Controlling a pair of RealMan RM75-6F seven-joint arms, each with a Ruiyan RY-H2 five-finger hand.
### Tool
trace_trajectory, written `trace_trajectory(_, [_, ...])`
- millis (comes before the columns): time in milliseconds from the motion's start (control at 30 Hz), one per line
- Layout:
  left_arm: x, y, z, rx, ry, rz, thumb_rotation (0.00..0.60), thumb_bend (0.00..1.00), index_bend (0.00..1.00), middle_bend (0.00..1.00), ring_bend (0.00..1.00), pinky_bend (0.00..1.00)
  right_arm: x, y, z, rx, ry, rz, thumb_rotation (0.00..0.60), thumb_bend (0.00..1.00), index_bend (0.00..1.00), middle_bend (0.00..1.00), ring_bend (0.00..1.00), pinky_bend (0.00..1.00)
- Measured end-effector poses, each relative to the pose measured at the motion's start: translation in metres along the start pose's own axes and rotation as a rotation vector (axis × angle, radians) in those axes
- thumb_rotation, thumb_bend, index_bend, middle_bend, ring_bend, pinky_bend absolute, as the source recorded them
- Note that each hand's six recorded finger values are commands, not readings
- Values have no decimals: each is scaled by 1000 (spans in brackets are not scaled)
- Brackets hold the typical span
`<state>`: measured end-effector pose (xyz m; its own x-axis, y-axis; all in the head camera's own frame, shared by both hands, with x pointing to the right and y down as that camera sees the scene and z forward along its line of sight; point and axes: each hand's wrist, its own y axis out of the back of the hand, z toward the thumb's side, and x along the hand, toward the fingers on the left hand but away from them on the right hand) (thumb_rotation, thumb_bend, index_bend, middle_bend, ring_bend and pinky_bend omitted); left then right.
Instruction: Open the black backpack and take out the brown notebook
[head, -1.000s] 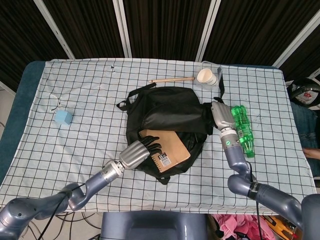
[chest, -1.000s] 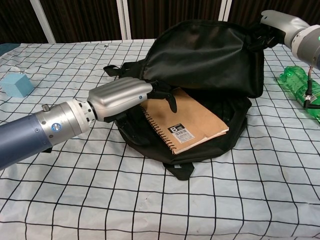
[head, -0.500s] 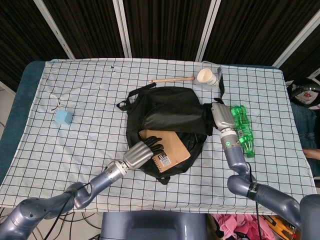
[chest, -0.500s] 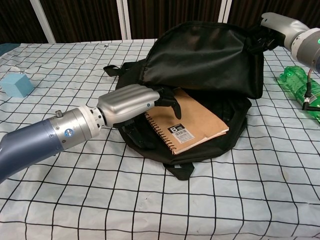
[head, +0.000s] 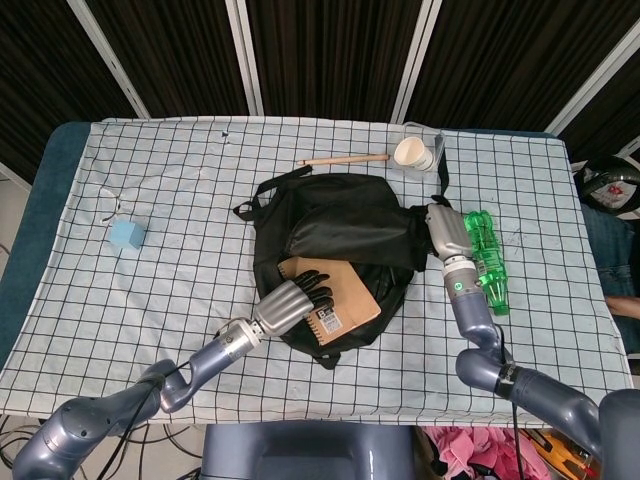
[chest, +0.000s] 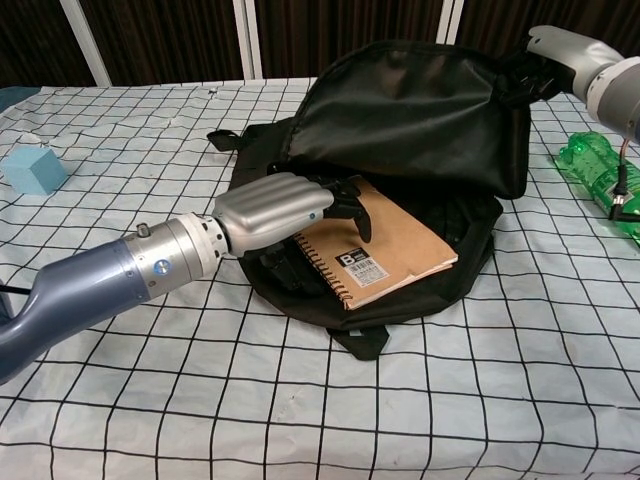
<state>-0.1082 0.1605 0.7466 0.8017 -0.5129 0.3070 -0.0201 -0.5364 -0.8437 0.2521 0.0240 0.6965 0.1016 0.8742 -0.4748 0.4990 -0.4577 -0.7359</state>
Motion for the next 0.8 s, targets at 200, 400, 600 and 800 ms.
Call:
trace_trajectory(200, [3, -3, 2, 8, -4, -3, 600, 46, 319, 266, 82, 69, 0, 2, -3, -4, -7, -4, 600, 614, 824, 638, 386, 105])
trace_trajectory(400, [7, -4, 0, 22, 3, -2, 600, 46, 322, 277, 82, 67, 0, 3, -6, -5, -10, -6, 600, 614, 824, 638, 385, 104])
trace_trajectory(600, [7, -5, -1, 43, 0, -1, 600, 46, 328, 283, 82, 66, 0, 3, -7, -1, -6, -6, 600, 614, 824, 638, 385, 105])
trace_trajectory(800, [7, -6, -3, 48, 3, -2, 600, 47, 338, 302, 83, 66, 0, 0, -10, -11, -11, 0, 600, 614, 824, 638, 386, 104])
